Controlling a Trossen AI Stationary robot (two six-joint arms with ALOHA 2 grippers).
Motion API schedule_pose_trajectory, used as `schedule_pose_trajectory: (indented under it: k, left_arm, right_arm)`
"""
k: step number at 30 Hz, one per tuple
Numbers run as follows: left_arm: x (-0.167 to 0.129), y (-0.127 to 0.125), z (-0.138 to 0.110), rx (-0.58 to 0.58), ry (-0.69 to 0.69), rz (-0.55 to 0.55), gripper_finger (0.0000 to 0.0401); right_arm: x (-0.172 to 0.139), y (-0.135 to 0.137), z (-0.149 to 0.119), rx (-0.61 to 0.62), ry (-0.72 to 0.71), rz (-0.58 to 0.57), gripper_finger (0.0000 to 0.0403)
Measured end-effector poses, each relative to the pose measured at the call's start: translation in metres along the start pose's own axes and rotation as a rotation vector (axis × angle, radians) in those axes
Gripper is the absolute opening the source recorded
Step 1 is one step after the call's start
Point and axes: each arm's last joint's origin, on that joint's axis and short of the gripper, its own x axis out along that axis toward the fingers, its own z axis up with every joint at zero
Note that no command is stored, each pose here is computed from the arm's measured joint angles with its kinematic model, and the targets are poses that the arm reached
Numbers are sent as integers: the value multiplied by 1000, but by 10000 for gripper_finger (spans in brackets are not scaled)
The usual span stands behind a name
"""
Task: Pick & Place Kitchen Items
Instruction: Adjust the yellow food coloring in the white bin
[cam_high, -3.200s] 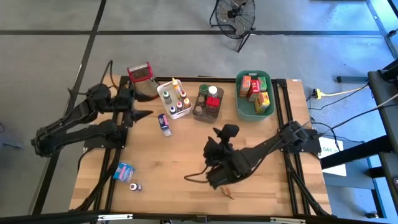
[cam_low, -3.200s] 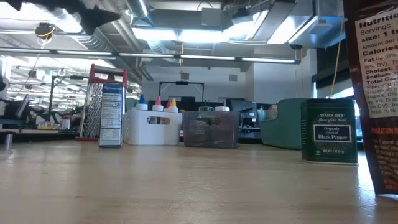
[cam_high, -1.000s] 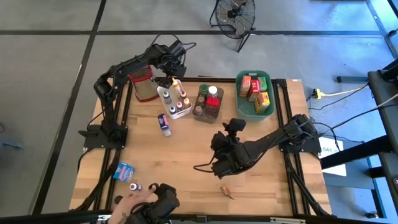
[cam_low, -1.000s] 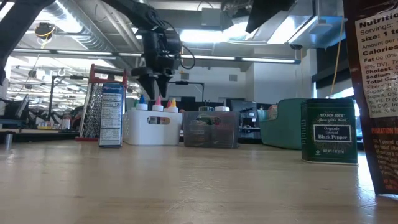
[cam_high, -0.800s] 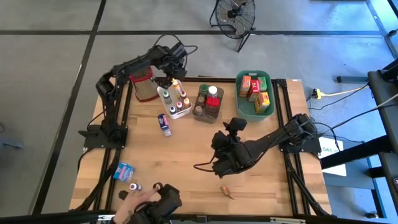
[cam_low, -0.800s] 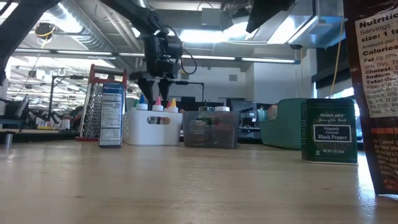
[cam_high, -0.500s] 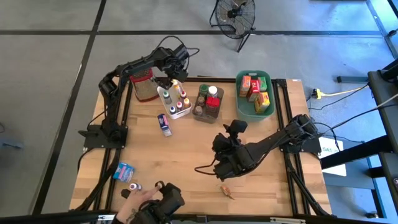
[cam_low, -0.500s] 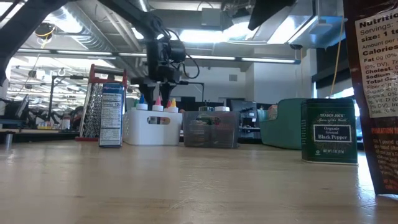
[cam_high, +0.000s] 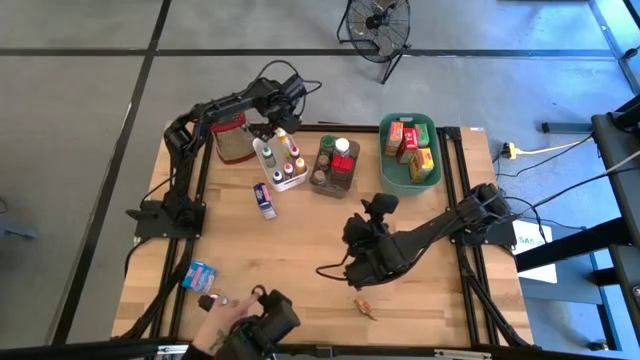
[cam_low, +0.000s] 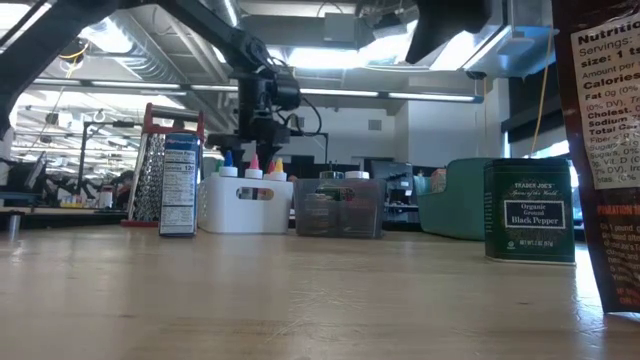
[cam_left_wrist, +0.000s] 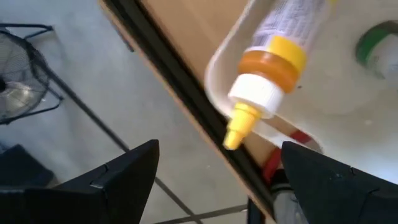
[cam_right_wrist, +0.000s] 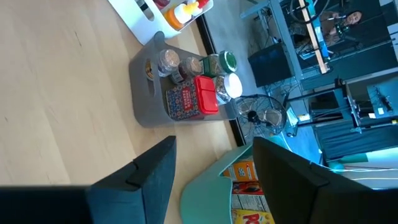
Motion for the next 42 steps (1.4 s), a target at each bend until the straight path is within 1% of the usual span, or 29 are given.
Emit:
schedule_pose_trajectory:
  k: [5, 10, 15, 26, 31, 35, 42]
  left_arm:
    - [1, 1, -1, 3, 2, 8, 333]
    - [3, 4, -3, 0, 0, 24, 333]
    - [3, 4, -3, 38, 0, 28, 333]
    - [4, 6, -3, 52, -3, 39, 333]
    - [14, 7, -1, 73, 4, 22, 333]
    - [20, 10, 2, 62, 13, 41, 333]
    - [22, 10, 3, 64, 11, 40, 333]
  right_arm:
    - [0, -5, -4, 10, -2, -1, 213]
    - [1, -4, -5, 16, -7, 0, 213]
    - [1, -4, -5, 16, -8, -1, 213]
    - [1, -4, -5, 16, -9, -3, 213]
    - [1, -4, -5, 16, -9, -3, 213]
    - [3, -1, -8, 8, -6, -6, 213]
    - [5, 0, -10, -3, 0, -13, 213]
